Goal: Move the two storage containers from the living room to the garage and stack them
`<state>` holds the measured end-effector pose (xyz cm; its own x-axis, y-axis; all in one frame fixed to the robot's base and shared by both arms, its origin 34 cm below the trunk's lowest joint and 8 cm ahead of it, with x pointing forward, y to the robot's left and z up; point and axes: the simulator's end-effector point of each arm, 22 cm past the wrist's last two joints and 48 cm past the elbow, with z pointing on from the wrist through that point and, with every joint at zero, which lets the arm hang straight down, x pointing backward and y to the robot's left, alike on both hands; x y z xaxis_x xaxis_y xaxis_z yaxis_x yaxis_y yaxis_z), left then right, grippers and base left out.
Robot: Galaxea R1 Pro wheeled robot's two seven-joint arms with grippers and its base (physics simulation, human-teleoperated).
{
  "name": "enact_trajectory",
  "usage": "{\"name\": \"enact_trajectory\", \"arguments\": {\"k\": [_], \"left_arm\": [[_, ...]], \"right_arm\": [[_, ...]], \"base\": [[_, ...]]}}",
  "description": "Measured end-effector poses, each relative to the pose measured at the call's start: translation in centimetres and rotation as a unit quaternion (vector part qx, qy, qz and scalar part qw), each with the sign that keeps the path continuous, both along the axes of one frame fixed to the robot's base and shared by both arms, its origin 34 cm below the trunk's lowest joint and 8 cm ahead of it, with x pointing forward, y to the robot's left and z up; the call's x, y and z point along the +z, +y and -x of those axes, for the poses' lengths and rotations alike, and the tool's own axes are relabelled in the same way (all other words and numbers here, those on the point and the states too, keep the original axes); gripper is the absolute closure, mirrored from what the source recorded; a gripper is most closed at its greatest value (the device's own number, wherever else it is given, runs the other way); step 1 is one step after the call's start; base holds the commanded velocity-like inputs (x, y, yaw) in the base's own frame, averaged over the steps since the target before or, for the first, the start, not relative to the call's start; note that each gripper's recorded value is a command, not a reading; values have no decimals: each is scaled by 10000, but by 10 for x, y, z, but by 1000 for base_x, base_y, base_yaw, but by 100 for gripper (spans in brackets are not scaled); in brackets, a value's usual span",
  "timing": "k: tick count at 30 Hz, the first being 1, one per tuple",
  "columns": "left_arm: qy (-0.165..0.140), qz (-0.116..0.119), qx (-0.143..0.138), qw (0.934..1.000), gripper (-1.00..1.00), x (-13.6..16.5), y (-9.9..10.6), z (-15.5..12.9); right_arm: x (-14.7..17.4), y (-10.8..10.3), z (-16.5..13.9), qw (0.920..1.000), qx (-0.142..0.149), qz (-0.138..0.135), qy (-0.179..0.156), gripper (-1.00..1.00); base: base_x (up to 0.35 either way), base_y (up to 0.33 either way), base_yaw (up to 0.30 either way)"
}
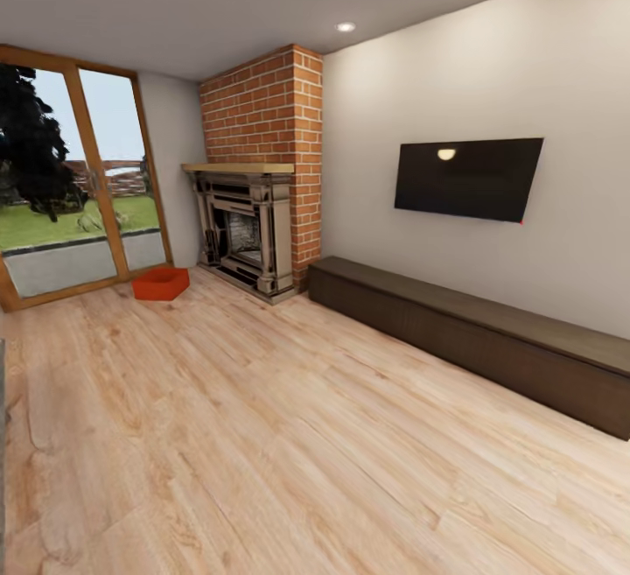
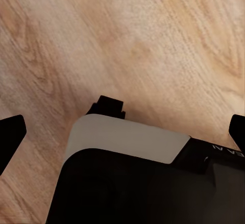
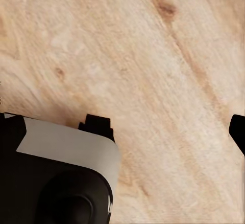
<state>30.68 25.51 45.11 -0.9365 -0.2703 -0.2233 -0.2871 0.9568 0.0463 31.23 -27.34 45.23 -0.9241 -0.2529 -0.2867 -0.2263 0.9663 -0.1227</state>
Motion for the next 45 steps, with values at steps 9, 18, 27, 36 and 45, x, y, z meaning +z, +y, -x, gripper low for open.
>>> {"name": "enact_trajectory", "arguments": {"k": [9, 18, 27, 36, 45], "left_arm": [[0, 1, 1, 10000, -100, 0, 0, 0], [-7, 0, 5, 10000, -100, 0, 0, 0], [-1, 2, 7, 10000, -100, 0, 0, 0], [2, 1, 2, 10000, -100, 0, 0, 0], [6, 1, -5, 10000, -100, 0, 0, 0]], "right_arm": [[0, 0, 0, 10000, -5, -1, 0, -100], [0, 1, 0, 10000, -6, -5, 0, -100], [0, 0, 0, 10000, -1, 1, 0, -100], [0, 0, 0, 10000, 1, -1, 0, -100], [0, 0, 0, 10000, -1, 0, 0, -100]], "base": [[326, 0, 276], [326, 0, 276], [326, 0, 276], [326, 0, 276], [326, 0, 276]]}}
